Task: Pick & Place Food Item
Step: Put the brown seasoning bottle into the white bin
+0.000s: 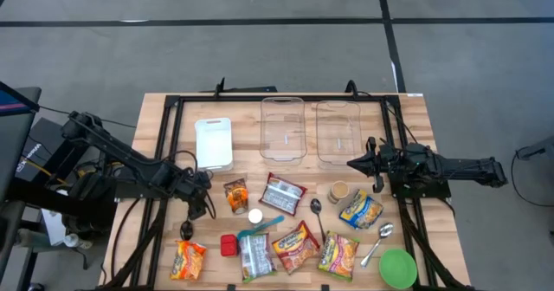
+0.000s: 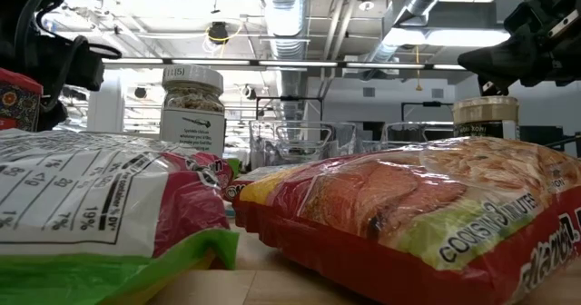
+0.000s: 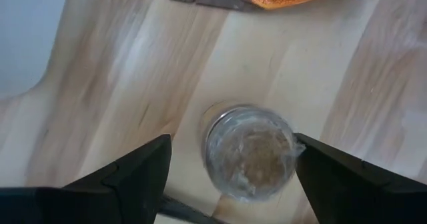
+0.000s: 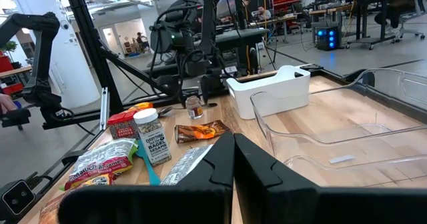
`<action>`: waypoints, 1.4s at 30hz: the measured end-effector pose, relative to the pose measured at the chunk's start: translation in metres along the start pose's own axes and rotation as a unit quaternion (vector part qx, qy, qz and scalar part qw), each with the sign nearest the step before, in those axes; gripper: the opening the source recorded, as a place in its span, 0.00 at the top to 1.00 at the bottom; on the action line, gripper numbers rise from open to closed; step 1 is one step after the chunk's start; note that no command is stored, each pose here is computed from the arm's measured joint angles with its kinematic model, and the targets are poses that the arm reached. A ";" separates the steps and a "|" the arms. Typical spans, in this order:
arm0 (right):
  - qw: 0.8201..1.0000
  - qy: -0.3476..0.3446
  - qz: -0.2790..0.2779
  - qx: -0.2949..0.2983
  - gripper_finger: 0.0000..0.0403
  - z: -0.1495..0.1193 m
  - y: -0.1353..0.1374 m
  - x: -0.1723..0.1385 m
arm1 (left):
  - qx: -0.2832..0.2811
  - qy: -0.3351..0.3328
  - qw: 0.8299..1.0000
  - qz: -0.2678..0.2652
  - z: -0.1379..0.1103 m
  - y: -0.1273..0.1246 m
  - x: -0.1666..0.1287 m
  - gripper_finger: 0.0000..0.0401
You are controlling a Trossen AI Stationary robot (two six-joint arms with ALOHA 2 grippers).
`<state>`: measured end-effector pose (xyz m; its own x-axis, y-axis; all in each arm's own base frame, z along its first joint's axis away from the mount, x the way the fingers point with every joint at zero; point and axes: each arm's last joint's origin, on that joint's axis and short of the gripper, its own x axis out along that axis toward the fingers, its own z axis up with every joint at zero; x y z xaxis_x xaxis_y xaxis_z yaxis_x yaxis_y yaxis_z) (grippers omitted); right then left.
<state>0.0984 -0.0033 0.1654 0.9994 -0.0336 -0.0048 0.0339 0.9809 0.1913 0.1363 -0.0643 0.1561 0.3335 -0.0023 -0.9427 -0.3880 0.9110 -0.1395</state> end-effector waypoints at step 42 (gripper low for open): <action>1.000 0.000 0.000 0.000 1.00 0.000 0.000 0.000 | 0.049 0.010 0.997 0.058 -0.001 -0.001 0.021 0.27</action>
<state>0.0984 -0.0033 0.1654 0.9994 -0.0343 -0.0048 0.0346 0.9809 0.1916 0.1426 -0.0656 0.1364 0.2729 0.0982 -0.9570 -0.3375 0.9413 0.0003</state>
